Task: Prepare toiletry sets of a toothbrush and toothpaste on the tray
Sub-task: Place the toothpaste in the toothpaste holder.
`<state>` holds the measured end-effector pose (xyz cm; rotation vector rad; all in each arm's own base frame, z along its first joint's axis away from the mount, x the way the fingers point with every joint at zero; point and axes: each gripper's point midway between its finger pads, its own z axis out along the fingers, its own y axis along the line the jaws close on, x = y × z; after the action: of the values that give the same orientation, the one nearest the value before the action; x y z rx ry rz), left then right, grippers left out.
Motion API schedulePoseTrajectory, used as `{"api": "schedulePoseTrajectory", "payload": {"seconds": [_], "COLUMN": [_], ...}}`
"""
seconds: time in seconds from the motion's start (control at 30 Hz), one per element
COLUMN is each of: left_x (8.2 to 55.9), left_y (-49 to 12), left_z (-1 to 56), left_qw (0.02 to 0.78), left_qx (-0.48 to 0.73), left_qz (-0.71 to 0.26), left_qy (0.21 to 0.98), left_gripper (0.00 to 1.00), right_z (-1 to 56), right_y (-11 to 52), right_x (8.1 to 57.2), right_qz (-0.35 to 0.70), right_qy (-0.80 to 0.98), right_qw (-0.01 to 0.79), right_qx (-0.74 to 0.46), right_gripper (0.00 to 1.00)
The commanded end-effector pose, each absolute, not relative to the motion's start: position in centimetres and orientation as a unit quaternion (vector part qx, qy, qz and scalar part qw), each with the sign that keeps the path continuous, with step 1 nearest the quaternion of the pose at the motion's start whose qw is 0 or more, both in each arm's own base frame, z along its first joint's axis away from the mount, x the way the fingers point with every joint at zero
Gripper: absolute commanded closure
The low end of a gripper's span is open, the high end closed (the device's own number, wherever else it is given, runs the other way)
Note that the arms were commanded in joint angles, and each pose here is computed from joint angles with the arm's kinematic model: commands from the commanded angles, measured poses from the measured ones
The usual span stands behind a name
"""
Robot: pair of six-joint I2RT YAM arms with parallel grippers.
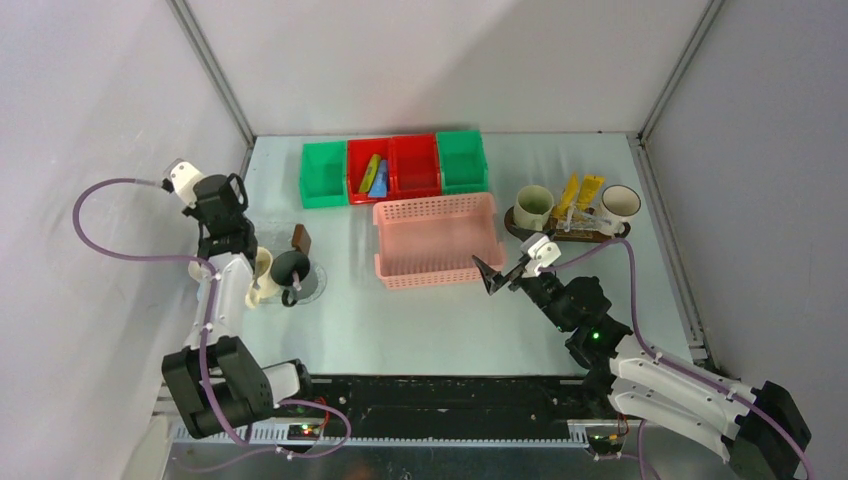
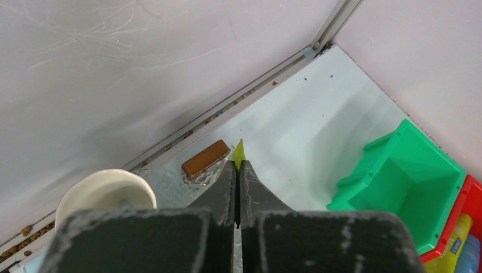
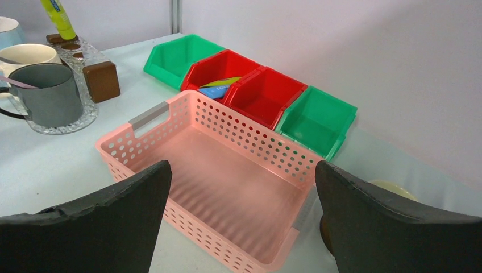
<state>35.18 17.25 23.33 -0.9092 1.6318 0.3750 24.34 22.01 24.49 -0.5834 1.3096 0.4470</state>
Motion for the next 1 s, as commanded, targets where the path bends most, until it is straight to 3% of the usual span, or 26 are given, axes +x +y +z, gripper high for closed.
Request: {"api": "schedulePoseTrajectory", "payload": {"seconds": [0.0,0.97], "left_x": [35.4,36.2], "left_y": [18.3,18.2], "left_z": [24.3,17.7], "left_qw": [0.600,0.547], "left_qx": [-0.408,-0.426], "left_qz": [0.169,0.162], "left_qy": [0.667,0.702], "left_gripper": [1.00,0.96], "right_z": [25.7,25.8], "right_y": [21.4,21.3], "right_x": [24.8,24.6], "right_qz": [0.195,0.202], "right_qy": [0.582,0.580], "right_qw": [0.751,0.752], "right_qx": [-0.244,-0.238], "right_gripper": [0.00,0.01]}}
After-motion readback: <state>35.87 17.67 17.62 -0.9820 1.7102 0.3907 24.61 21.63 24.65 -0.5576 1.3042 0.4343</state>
